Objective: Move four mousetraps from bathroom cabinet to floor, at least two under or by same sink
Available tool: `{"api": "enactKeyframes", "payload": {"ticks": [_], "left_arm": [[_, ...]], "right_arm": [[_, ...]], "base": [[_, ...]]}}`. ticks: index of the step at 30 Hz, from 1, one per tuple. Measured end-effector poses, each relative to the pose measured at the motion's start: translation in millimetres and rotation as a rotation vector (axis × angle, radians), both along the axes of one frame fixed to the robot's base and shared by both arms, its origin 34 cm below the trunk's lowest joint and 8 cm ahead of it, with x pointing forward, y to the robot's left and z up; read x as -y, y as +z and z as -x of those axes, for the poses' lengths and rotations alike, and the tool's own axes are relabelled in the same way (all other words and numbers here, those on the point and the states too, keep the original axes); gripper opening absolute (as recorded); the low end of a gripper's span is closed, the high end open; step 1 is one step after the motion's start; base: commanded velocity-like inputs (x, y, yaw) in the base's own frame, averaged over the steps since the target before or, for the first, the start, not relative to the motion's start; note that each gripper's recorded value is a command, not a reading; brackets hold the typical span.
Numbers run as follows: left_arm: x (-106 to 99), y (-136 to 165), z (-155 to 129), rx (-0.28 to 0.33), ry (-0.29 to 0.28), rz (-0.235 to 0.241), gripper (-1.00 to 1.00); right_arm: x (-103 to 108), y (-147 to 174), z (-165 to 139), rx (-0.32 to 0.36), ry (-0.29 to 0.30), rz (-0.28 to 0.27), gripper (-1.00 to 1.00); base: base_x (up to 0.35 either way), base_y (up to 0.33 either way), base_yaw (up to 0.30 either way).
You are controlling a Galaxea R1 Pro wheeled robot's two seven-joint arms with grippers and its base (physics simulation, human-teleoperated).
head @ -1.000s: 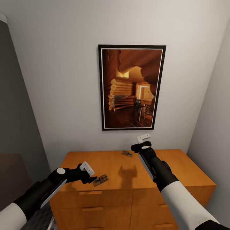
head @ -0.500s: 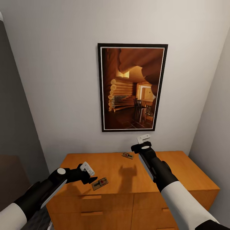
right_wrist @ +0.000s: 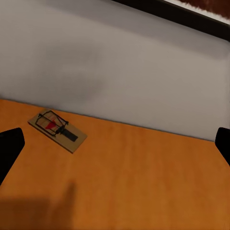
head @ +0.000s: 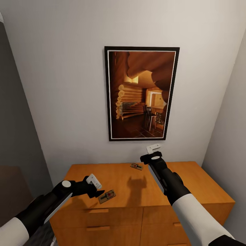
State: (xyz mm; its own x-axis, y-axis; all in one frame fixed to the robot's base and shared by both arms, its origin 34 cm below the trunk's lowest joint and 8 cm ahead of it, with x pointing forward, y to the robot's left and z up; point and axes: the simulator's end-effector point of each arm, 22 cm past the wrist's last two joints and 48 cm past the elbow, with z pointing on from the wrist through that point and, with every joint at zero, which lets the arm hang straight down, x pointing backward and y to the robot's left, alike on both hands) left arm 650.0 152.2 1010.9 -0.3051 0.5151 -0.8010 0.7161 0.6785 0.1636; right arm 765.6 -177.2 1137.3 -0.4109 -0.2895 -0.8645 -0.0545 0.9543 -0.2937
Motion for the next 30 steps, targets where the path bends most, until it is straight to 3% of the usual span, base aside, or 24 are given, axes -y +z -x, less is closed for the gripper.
{"api": "enactKeyframes", "payload": {"ticks": [9,30], "left_arm": [[-6.1,-5.8,-2.2,0.033,-0.017,-0.090,1.00],[-1.3,-5.4,-3.0,0.042,-0.023,-0.099,1.00]], "right_arm": [[0.1,-0.2,0.0,-0.001,0.000,0.000,1.00],[1.3,-5.3,0.4,-0.011,-0.002,0.004,1.00]], "base": [[0.000,0.000,0.000],[0.001,0.000,0.000]]}}
